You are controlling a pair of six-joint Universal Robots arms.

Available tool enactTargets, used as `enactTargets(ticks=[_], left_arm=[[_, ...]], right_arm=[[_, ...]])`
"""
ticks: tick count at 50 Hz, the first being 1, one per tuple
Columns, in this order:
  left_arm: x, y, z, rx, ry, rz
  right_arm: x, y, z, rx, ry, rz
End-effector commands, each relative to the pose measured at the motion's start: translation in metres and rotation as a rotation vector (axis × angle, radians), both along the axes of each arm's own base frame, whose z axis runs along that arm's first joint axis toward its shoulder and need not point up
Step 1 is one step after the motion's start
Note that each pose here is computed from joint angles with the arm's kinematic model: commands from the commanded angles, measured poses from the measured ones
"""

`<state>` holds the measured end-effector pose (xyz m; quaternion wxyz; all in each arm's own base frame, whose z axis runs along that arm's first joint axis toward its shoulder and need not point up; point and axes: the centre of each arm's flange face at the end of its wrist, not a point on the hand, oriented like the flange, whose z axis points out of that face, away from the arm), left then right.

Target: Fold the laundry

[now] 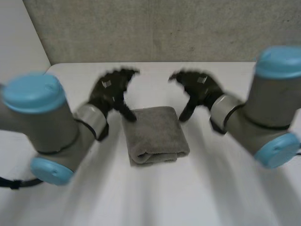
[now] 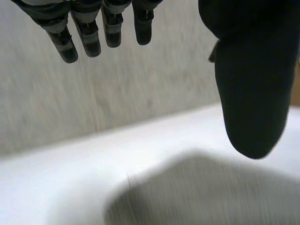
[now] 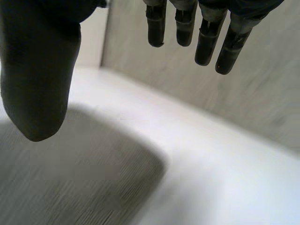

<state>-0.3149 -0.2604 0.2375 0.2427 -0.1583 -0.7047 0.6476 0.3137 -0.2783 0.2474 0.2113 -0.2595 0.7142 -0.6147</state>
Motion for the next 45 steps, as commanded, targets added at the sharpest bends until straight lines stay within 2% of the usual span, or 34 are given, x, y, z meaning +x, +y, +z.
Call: enactTargets(ticks=[1,2,5,7,10,28,33,35,38,40,41,43,45], left_arm=[[0.022,0.02,0.098,-0.094,0.05,0.088],[0.028,0.022,0.108,-0.079,0.034,0.124],[0.033,0.024,0.114,-0.053,0.007,0.156],[0.044,0.03,0.119,0.002,-0.056,0.203],[0.051,0.033,0.116,0.044,-0.098,0.216],[0.059,0.038,0.13,0.007,-0.078,0.231],[0.059,0.04,0.134,-0.015,-0.062,0.231],[0.059,0.04,0.135,-0.029,-0.052,0.23],[0.059,0.041,0.137,-0.062,-0.029,0.23],[0.059,0.041,0.137,-0.077,-0.02,0.231],[0.059,0.04,0.137,-0.087,-0.015,0.229],[0.058,0.04,0.137,-0.093,-0.014,0.229],[0.058,0.04,0.136,-0.104,-0.036,0.229]], right_arm=[[-0.035,0.005,0.077,-0.169,-0.092,-0.19],[-0.044,0.007,0.085,-0.18,-0.085,-0.26],[-0.055,0.009,0.09,-0.168,-0.054,-0.343],[-0.056,0.01,0.092,-0.161,-0.039,-0.344],[-0.056,0.012,0.095,-0.151,-0.022,-0.334],[-0.054,0.015,0.097,-0.155,-0.003,-0.311],[-0.044,0.019,0.091,-0.165,0.029,-0.218],[-0.033,0.019,0.074,-0.144,0.079,-0.113],[-0.028,0.017,0.065,-0.129,0.101,-0.062],[-0.015,0.017,0.046,-0.081,0.107,0.033],[-0.015,0.017,0.046,-0.081,0.107,0.034],[0.008,0.021,0.019,-0.022,0.11,0.133],[0.02,0.022,0.005,0.002,0.12,0.165]])
